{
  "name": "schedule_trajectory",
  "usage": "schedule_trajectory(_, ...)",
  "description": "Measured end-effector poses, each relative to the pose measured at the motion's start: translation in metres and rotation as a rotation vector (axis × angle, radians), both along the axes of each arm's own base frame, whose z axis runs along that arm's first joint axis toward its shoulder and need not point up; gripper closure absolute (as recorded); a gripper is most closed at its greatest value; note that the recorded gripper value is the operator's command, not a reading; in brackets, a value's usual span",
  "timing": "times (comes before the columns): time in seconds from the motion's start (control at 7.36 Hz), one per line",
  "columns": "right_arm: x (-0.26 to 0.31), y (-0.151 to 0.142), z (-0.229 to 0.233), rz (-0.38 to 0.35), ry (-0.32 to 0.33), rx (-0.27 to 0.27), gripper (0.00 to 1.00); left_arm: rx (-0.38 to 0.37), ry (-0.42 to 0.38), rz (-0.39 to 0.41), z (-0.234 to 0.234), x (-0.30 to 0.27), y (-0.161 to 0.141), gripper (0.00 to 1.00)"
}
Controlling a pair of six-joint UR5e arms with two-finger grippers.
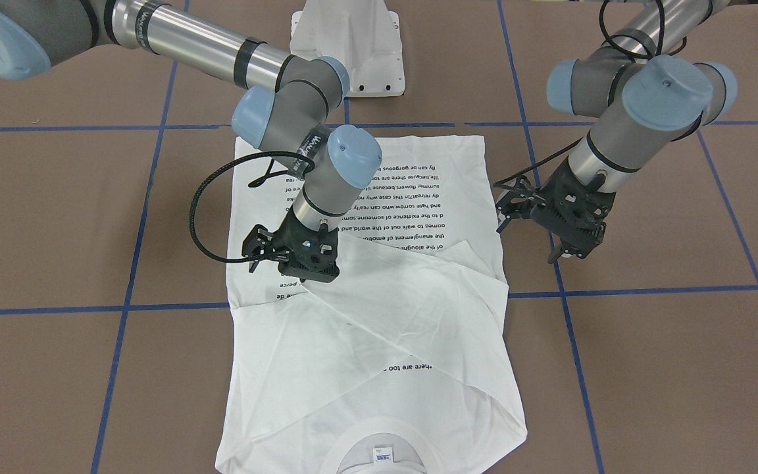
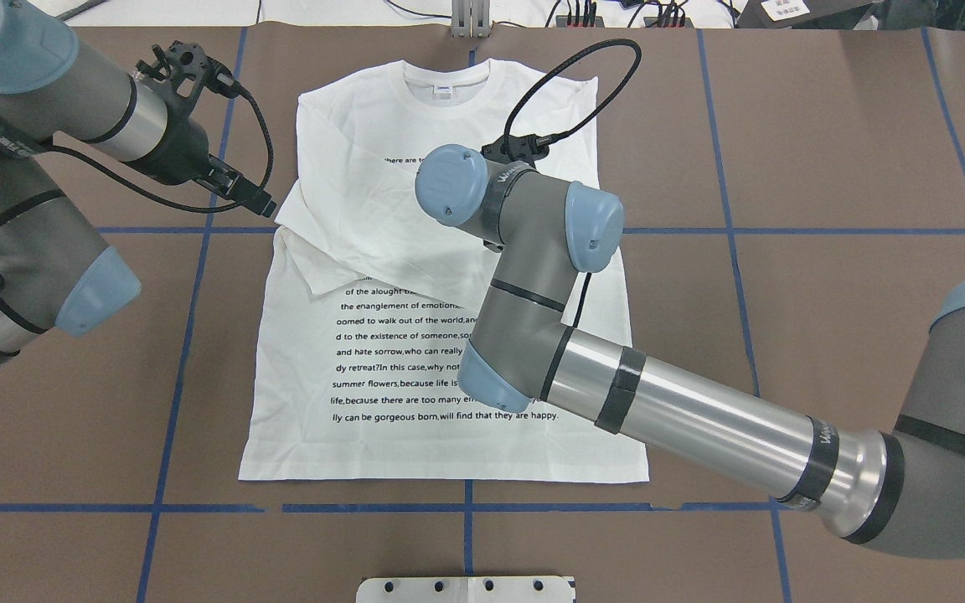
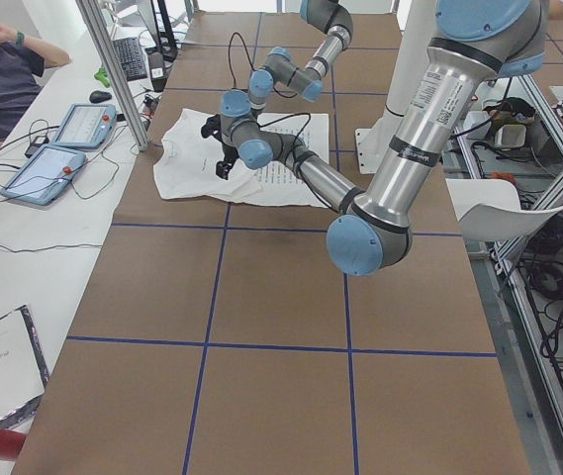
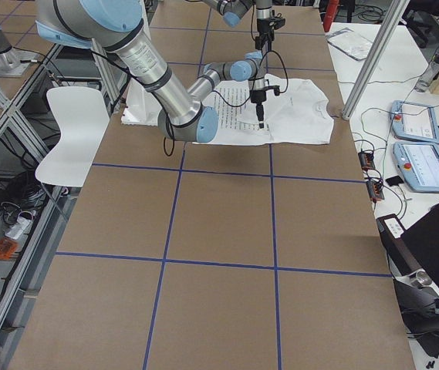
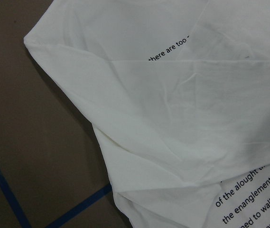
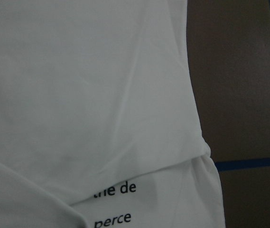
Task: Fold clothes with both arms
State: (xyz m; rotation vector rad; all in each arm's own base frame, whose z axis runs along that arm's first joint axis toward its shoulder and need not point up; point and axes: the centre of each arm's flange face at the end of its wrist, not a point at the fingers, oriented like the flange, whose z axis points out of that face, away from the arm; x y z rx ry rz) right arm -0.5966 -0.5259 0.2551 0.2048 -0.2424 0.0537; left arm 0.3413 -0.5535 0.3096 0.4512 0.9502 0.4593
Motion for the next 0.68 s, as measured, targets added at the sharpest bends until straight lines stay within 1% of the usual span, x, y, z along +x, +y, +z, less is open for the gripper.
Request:
schedule_trajectory(0.14,0.022,0.006,0.025,-0.055,0.039,0.012,0.00,0.000,0.000,0.000,0.000,0.000,0.000,0.00)
schedule_trajectory(0.27,0.047,0.011,0.044,-0.106,0.058,0.035,0.00,0.000,0.000,0.001,0.000,0.001,0.000,0.00)
schedule_trajectory(0.41,0.071,0.013,0.046,-0.142,0.052,0.059,0.00,-0.001,0.001,0.001,0.000,0.001,0.001,0.00)
schedule_trajectory(0.54,0.085,0.012,0.037,-0.158,0.022,0.073,0.00,-0.001,0.001,0.001,0.000,0.001,0.001,0.00)
schedule_trajectory(0.68,0.092,0.012,0.027,-0.155,-0.028,0.077,0.00,-0.001,0.001,0.000,0.000,0.000,0.001,0.00)
